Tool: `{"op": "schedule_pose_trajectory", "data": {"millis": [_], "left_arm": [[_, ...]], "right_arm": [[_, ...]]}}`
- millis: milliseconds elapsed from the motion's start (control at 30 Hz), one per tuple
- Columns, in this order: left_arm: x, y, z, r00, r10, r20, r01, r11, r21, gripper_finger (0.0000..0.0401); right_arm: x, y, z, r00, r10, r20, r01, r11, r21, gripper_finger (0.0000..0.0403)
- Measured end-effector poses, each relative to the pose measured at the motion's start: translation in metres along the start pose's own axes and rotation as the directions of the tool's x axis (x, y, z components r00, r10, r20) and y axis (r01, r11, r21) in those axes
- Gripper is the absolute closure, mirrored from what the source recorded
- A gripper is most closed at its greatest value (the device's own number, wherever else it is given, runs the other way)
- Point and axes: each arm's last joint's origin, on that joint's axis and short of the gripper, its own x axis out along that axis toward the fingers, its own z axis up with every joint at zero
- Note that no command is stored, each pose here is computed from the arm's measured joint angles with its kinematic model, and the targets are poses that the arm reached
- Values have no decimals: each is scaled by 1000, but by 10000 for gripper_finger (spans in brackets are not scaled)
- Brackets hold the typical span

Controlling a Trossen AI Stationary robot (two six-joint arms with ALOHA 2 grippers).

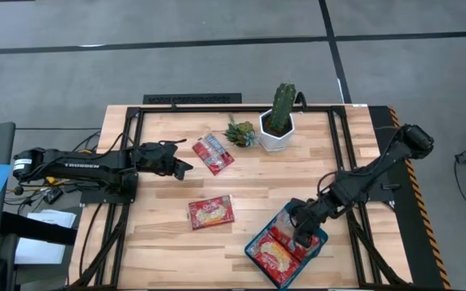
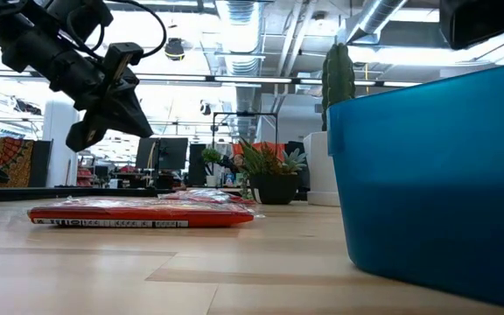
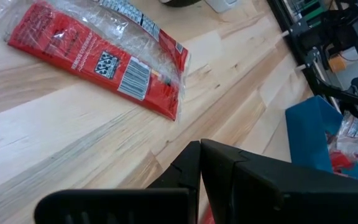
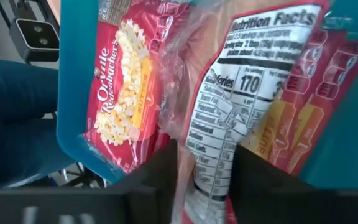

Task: Sort popcorn bags into baskets
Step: Put the popcorn bag into the bin

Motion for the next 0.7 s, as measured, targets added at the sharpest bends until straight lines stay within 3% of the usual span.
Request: {"op": "schedule_pose_trajectory", "data": {"millis": [167,300,700], "left_arm": [[0,1,0,1000,9,-1,-9,1000,15,401],[0,1,0,999,27,23,-28,999,39,401],[0,7,16,985,67,158,-80,994,77,401]], "right_arm": [[-1,-2,3,999,15,-38,-14,1000,15,196],[-9,-3,7,998,43,-35,-42,999,33,168],[-46,-14,7,997,73,9,-74,992,104,183]]}}
